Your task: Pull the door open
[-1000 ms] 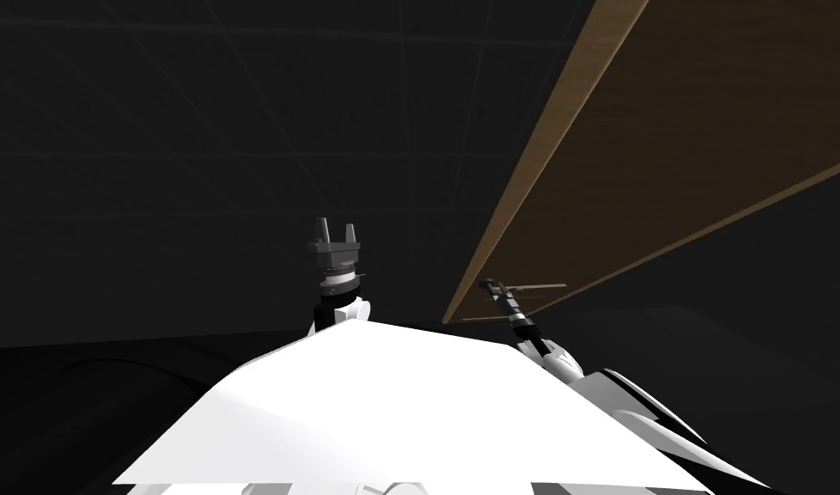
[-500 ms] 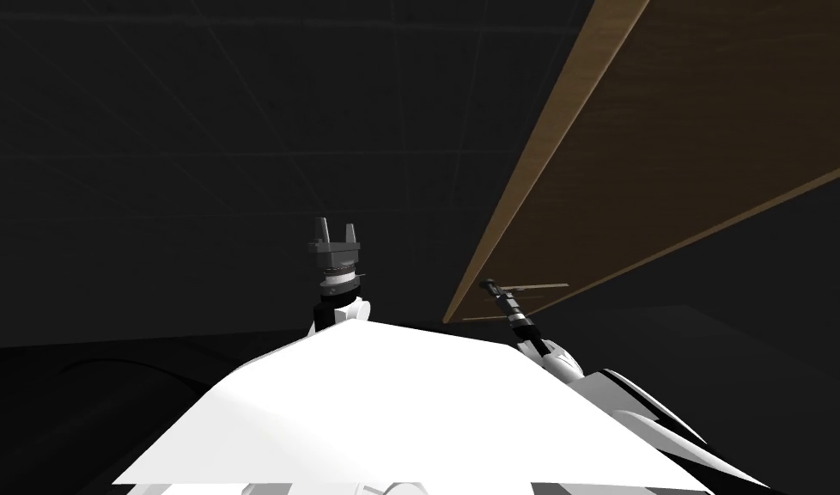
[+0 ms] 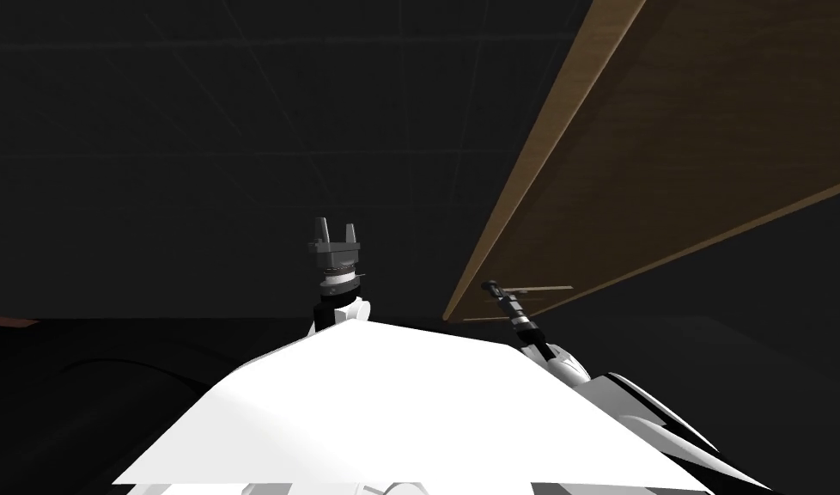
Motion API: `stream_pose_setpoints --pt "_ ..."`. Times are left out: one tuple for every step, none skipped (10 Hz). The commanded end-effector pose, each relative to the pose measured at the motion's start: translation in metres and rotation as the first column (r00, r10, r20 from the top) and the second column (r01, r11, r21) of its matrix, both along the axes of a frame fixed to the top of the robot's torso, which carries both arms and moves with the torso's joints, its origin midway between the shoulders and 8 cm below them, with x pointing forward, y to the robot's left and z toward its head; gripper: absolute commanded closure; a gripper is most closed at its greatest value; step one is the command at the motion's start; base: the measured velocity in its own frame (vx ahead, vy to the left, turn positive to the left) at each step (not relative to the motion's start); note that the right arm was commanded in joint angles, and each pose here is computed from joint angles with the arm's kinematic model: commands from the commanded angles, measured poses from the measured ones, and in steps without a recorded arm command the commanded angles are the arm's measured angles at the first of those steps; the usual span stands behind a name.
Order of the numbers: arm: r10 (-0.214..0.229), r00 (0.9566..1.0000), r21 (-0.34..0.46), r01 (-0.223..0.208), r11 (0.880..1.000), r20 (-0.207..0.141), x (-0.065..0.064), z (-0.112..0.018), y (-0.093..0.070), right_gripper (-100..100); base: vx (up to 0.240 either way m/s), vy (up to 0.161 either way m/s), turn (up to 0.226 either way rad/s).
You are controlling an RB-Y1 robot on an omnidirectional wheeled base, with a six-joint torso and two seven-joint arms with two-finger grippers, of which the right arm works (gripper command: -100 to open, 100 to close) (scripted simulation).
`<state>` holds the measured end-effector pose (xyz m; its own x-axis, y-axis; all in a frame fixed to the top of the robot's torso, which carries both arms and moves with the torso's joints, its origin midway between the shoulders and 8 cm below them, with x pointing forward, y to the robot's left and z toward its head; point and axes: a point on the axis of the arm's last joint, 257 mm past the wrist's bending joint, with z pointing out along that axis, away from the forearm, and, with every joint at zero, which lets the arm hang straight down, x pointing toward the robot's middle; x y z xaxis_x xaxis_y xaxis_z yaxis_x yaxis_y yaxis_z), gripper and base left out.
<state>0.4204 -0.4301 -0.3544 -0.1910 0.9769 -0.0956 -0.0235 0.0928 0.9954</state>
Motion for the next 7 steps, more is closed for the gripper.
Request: stream_pose_setpoints --pt "0.007 1.0000 -0.004 -0.007 1.000 -0.004 -0.014 -0.002 -0.005 100 -0.133 -0.081 0.191" --pt "0.010 0.9999 -0.004 -0.010 1.000 -0.004 -0.018 -0.002 -0.007 100 -0.181 -0.110 0.200" --pt "0.010 0.9999 -0.004 -0.010 1.000 -0.004 -0.018 -0.002 -0.007 100 -0.115 -0.067 0.034" --pt "0.015 0.9999 -0.005 -0.015 1.000 -0.004 -0.026 -0.002 -0.010 100 -0.105 -0.060 0.098" --pt "0.017 0.9998 -0.003 -0.017 1.000 -0.001 -0.026 -0.001 -0.009 100 -0.084 -0.048 0.086" --pt "0.015 0.9999 -0.005 -0.015 1.000 -0.004 -0.026 -0.002 -0.010 100 -0.032 -0.018 0.008" --pt "0.021 0.9998 -0.006 -0.021 1.000 -0.004 -0.034 -0.002 -0.013 100 -0.069 -0.042 0.130"
